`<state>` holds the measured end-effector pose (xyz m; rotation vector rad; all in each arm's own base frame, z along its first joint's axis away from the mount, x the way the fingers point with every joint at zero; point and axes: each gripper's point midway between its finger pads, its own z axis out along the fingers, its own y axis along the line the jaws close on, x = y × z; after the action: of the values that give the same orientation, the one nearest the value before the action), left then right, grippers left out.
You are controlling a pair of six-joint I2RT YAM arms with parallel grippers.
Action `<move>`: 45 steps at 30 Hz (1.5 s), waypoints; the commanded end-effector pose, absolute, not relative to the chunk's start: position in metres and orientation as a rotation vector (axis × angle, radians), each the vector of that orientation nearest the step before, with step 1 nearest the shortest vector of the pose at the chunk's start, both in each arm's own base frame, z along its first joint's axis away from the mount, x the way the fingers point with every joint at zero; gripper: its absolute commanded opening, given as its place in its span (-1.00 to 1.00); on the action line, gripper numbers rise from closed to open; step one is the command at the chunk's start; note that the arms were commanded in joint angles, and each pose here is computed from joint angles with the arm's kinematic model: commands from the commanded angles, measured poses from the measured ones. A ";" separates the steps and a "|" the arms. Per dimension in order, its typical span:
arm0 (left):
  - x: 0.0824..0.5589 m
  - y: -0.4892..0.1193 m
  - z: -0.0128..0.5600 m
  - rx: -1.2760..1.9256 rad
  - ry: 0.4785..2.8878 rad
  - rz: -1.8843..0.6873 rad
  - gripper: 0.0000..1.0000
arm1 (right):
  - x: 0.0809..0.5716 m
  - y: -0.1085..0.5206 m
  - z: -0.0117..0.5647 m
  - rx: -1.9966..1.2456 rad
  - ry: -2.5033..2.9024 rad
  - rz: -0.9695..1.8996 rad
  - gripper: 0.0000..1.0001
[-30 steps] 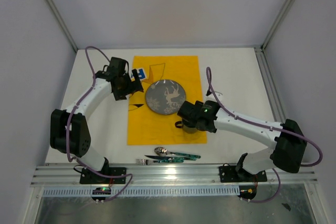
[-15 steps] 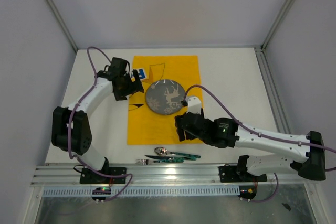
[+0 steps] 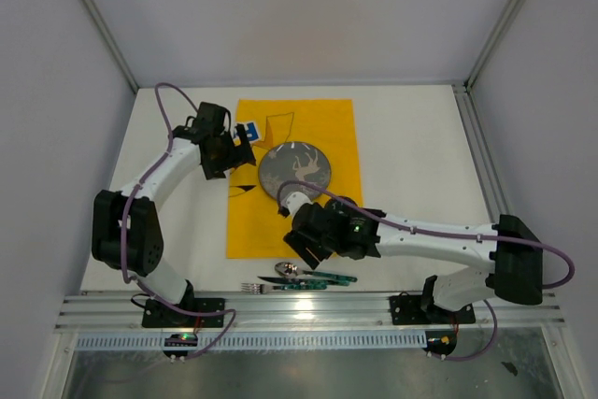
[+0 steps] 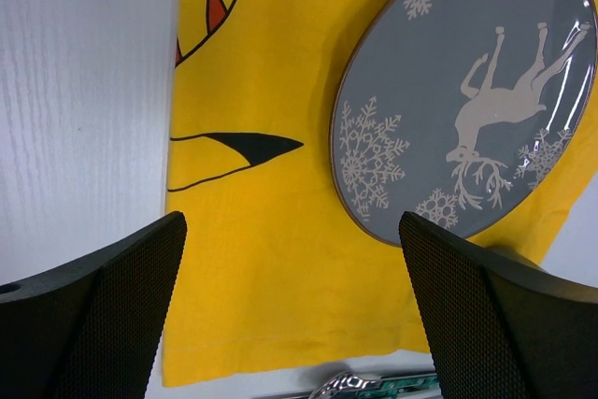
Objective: Set the dinner table for one person
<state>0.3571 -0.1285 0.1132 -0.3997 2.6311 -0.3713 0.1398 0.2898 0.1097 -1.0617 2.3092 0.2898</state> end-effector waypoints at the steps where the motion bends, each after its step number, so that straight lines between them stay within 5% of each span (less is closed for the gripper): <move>1: 0.359 -0.124 0.127 -0.380 2.588 -0.361 0.97 | 0.138 0.307 0.112 -1.221 2.232 0.327 0.43; 21: 0.358 -0.121 0.130 -0.391 2.579 -0.344 0.97 | 0.086 0.303 0.053 -1.411 2.407 0.510 0.30; 45: 0.356 -0.117 0.135 -0.393 2.566 -0.322 0.97 | 0.101 0.285 0.013 -1.444 2.486 0.246 0.09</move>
<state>0.3552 -0.1205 0.1208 -0.4072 2.6087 -0.3245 0.0938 0.2882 0.0197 -1.4398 2.5003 0.3245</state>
